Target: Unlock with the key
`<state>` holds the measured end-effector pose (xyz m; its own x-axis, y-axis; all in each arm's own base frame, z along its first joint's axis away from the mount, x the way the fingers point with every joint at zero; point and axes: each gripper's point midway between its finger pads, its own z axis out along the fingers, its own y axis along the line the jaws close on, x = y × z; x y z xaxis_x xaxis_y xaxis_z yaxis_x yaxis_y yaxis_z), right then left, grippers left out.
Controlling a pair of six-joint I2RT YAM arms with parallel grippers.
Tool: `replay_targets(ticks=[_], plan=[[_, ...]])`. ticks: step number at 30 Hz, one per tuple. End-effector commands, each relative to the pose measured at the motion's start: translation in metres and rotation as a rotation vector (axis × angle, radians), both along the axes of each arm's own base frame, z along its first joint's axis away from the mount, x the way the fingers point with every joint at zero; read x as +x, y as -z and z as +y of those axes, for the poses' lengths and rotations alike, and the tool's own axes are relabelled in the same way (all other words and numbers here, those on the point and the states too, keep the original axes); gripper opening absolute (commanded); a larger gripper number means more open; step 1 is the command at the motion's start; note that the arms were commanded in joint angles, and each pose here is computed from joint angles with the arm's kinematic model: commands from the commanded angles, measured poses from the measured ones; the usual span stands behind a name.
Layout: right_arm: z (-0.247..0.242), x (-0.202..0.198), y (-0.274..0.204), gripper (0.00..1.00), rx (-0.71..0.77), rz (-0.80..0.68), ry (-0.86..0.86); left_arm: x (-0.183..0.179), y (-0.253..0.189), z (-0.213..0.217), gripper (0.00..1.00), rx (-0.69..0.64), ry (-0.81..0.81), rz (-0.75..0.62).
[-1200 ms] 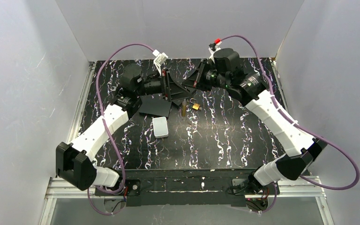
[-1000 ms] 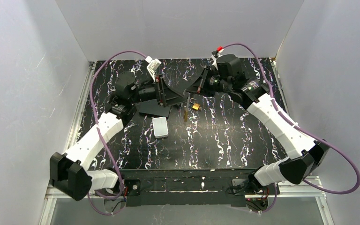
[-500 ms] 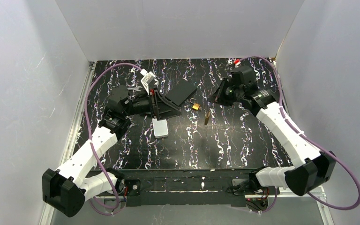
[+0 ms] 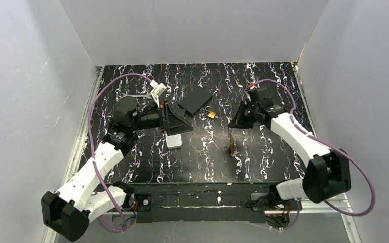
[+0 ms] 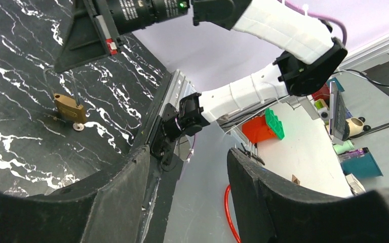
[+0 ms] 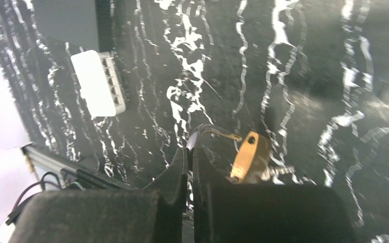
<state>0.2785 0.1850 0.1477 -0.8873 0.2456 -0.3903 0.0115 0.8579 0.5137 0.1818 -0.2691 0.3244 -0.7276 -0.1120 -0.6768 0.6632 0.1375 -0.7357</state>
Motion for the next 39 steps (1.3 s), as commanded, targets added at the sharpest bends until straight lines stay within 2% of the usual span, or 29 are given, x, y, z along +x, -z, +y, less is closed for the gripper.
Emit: replay_targets(ticks=[1,6,12,25,26,29,32,35,39], plan=[[0.045,0.024,-0.017,0.01,0.223,-0.113,-0.168,-0.009,-0.009,0.006,0.56,0.026,0.006,-0.036],[0.072,0.029,0.005,0.01,0.366,-0.051,-0.31,-0.015,0.001,0.015,0.56,0.135,-0.009,-0.013],[0.088,0.032,0.042,0.01,0.438,0.027,-0.399,-0.015,0.003,0.019,0.55,0.17,-0.026,-0.017],[0.075,0.07,0.093,0.01,0.284,0.089,-0.355,0.0,0.011,0.022,0.54,0.232,-0.093,0.013],[0.074,0.074,0.093,0.08,0.262,0.092,-0.346,0.002,0.012,0.023,0.55,0.243,-0.105,0.012],[0.07,0.087,0.076,0.45,0.209,0.041,-0.347,0.013,0.016,0.028,0.58,0.294,-0.172,-0.003],[0.065,0.102,0.042,0.62,0.155,-0.038,-0.338,0.026,0.027,0.044,0.62,0.384,-0.284,-0.013],[0.059,0.115,0.003,0.73,0.115,-0.126,-0.292,0.034,0.03,0.056,0.65,0.44,-0.359,-0.048],[0.053,0.12,-0.051,0.76,0.115,-0.231,-0.226,0.044,0.033,0.074,0.67,0.501,-0.472,-0.067]])
